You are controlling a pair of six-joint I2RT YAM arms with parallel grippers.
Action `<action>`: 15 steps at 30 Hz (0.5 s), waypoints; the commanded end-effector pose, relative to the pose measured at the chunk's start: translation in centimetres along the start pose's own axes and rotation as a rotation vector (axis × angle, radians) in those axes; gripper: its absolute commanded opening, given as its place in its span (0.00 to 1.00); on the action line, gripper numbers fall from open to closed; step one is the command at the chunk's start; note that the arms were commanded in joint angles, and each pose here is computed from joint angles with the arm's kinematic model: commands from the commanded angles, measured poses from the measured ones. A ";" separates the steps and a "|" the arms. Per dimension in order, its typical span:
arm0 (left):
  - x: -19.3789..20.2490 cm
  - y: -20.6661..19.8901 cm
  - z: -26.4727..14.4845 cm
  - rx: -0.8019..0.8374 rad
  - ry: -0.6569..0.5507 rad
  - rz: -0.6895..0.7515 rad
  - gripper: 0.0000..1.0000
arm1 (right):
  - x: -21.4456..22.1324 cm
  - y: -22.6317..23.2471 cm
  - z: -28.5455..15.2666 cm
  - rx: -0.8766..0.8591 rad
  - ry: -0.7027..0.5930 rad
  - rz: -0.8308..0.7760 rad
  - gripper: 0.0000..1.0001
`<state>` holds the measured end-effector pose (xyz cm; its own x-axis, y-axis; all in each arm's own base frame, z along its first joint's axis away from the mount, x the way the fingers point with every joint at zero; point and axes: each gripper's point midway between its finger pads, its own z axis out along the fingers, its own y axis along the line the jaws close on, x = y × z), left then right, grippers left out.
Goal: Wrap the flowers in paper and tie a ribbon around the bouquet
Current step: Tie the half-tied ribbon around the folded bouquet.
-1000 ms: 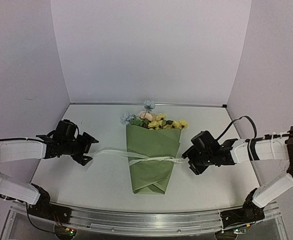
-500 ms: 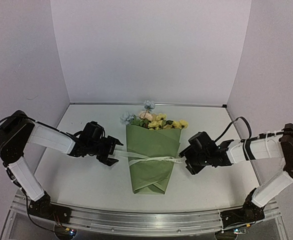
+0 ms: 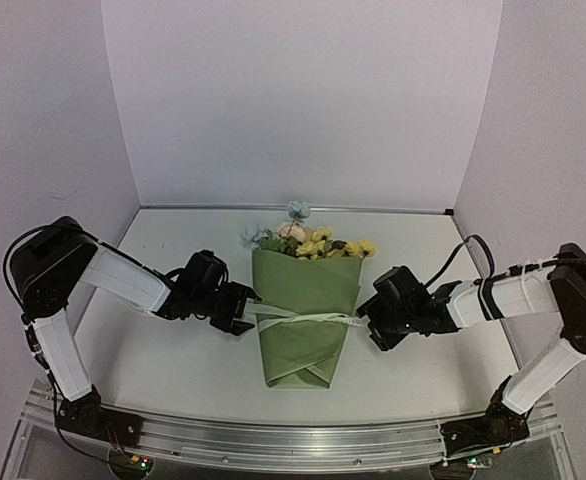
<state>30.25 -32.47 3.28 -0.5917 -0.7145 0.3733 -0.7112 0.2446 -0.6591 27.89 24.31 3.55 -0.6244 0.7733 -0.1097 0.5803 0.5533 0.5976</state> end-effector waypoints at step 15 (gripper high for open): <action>-3.6 2.2 0.0 0.043 -0.157 -0.058 0.49 | 0.6 2.0 0.7 -0.069 0.016 -0.002 0.61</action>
<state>31.98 -31.94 2.75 -0.5449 -0.7639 0.3459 -0.6880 0.1714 -0.7052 28.34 25.10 3.40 -0.6308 0.7699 -0.0964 0.5693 0.5436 0.6167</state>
